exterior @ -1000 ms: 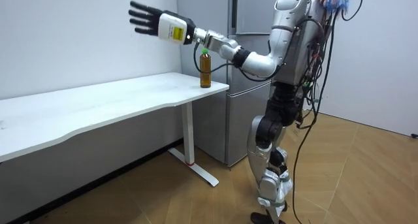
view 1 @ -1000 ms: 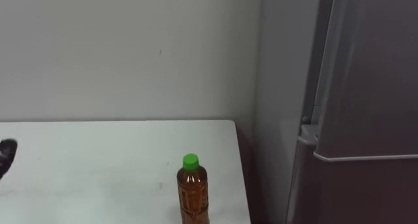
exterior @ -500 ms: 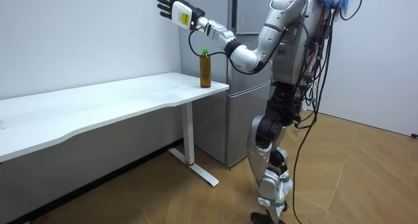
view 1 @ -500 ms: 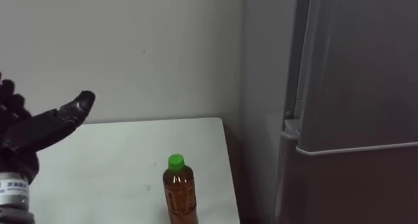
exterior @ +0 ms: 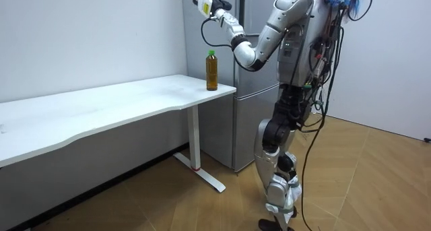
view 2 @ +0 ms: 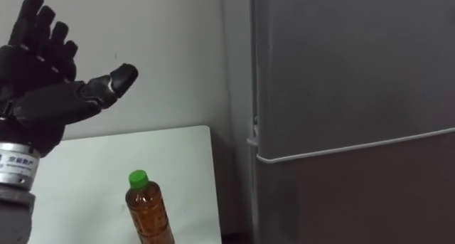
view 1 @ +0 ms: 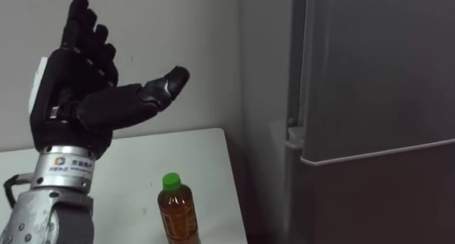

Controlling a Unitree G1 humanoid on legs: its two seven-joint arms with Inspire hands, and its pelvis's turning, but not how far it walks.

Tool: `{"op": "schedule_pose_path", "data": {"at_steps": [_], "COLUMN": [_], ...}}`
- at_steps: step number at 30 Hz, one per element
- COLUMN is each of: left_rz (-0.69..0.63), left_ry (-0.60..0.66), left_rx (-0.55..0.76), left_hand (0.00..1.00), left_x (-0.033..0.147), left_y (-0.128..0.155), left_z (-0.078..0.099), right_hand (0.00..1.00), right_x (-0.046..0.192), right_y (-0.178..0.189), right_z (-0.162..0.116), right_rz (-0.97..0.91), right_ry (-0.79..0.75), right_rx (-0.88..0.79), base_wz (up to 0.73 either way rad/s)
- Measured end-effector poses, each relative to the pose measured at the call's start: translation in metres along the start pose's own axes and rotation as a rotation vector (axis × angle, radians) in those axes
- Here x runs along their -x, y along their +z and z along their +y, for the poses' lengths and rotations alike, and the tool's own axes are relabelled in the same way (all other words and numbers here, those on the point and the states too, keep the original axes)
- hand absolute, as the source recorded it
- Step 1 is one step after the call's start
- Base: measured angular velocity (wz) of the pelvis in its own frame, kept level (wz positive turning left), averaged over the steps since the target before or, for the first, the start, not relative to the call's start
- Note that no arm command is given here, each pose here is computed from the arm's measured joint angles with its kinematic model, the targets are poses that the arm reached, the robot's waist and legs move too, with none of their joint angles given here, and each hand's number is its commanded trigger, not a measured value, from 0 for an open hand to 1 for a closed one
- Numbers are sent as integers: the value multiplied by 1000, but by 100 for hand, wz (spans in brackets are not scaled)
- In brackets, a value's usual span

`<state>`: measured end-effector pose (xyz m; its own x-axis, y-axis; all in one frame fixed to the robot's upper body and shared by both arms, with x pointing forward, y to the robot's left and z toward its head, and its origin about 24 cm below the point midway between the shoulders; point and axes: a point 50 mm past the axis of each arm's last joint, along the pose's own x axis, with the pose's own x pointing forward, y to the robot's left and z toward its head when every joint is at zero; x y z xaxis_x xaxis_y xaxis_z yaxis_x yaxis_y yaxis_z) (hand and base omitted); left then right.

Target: Put the bottle in the upper fridge

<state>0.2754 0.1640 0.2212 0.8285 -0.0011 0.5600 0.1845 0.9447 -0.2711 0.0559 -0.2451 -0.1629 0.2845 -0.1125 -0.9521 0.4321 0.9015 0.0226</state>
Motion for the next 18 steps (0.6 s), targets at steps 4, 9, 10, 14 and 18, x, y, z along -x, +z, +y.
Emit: {"op": "schedule_pose_path", "data": {"at_steps": [4,9,10,14,18], "left_rz": [28,47,49,70,69], "left_ry": [-89,-176,-188,-240,-282], "left_rx": [49,90,99,187,209], "left_hand": [0,0,0,0,0], "left_x": [0,2,2,2,-3], "left_y": [-8,-13,-13,-14,-11], "left_z": [-20,-33,-34,-42,-50], "right_hand": [0,0,0,0,0], "right_x": [0,-1,-1,-2,-2], "right_y": [1,3,5,8,9], "right_z": [1,3,4,5,3], "right_rz": [-2,-14,-20,-15,-5], "right_ry": [-14,-11,-8,-11,-18], "right_rx": [23,40,40,42,44], "base_wz": [0,-4,0,0,0]}}
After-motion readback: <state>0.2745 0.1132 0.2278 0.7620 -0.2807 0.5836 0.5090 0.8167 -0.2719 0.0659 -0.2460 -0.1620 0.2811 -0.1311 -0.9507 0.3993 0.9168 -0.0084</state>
